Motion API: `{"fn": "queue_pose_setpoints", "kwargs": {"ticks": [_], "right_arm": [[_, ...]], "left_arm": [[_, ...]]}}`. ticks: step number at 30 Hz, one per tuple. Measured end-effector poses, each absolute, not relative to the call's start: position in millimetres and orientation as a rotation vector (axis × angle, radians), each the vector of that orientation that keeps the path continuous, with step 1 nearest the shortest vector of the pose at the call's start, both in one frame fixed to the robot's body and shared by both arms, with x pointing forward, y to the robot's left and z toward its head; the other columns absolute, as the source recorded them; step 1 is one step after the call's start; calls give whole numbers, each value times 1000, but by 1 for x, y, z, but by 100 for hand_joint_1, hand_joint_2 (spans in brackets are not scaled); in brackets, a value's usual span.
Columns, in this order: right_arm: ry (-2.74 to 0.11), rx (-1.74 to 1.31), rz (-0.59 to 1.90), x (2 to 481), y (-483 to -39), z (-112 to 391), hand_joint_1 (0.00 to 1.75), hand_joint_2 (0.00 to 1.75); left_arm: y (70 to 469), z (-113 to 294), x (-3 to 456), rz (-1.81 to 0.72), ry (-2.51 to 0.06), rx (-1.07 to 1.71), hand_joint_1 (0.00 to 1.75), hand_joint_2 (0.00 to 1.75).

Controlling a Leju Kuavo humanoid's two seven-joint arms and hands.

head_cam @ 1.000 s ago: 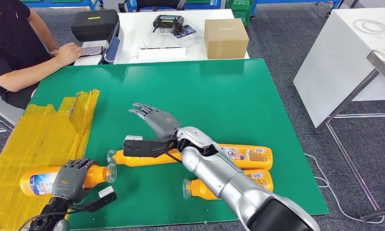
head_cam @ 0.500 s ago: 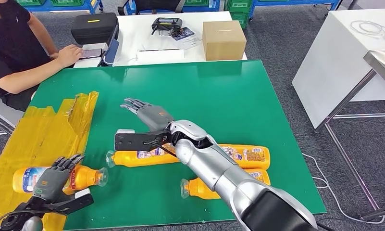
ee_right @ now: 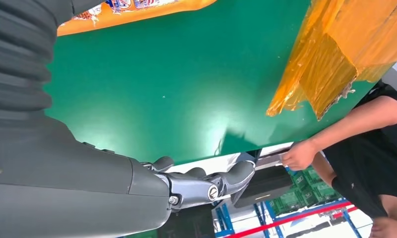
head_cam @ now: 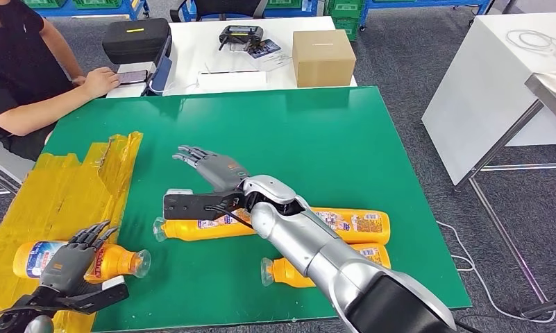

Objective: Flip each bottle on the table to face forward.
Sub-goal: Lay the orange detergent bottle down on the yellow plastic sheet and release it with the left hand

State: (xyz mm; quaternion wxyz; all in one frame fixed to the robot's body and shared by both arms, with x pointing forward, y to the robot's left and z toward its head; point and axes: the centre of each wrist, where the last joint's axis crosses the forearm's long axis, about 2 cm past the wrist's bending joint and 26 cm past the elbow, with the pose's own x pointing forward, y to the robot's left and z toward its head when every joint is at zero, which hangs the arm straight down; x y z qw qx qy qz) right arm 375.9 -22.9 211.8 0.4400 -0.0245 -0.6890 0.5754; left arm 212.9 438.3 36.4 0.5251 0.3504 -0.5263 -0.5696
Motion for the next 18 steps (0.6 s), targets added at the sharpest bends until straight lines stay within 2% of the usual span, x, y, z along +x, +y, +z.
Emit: {"fn": "queue_pose_setpoints", "kwargs": {"ticks": [10,18], "right_arm": [[-1656,-35,1453,379,-19,216,0,175],[-1522,-61,1513,380,-18,208,0,175]], "left_arm": [[463,45,196,-1176,-1416,468,0,0],[458,50,187,-894,-1585,176,0,0]]}}
